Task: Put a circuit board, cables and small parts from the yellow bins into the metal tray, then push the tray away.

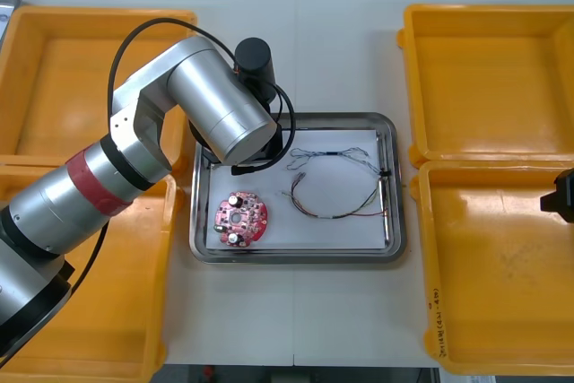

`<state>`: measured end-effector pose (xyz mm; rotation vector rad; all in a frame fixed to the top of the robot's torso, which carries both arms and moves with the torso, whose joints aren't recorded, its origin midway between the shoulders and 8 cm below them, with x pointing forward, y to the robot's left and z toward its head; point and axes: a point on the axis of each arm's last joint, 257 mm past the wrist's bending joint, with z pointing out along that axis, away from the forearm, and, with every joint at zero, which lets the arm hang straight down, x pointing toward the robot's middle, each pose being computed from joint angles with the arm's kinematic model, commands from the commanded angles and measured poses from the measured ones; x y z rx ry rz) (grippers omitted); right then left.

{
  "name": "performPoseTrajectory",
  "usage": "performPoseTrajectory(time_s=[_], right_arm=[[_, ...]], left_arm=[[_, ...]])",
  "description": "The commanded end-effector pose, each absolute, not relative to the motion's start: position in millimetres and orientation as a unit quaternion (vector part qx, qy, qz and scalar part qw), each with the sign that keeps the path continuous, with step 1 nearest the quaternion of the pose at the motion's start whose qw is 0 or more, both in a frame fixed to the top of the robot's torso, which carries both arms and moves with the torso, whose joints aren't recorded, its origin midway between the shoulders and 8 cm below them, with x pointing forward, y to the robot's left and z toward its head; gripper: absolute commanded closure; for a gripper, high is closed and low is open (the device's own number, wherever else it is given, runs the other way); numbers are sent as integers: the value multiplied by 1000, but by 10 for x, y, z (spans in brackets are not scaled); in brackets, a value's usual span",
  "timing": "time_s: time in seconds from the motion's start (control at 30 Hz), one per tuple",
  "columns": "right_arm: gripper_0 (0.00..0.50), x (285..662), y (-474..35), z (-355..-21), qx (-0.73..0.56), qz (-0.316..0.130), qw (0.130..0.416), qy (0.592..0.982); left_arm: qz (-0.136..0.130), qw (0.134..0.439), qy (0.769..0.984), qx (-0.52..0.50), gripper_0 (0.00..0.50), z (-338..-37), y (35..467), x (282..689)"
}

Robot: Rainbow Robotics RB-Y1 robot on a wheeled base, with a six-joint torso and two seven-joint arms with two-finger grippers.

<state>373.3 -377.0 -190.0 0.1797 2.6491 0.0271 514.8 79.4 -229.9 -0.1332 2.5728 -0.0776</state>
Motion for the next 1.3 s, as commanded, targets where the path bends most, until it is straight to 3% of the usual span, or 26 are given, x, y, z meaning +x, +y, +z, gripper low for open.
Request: performPoseTrajectory(time_s=[0.03,0.43,0.67,0.93,1.3], right_arm=[[0,3693,-3767,-1840,95,18,251,963],[0,3692,-3779,-1839,105,19,250,962],[0,3691,-3790,-1829,105,18,250,962],[0,3691,-3793,-1820,108,18,251,962],[0,3691,-3800,-1776,105,15,255,961]], left_arm=[[-45,287,955,-65,8,-2260,653,5098],[-48,293,951,-88,2,-1641,874,4930],[-51,278,956,-85,0,-1299,1182,4782],[-84,297,950,-54,0,-881,1429,4854],[-64,320,945,-25,0,-701,1886,4938]])
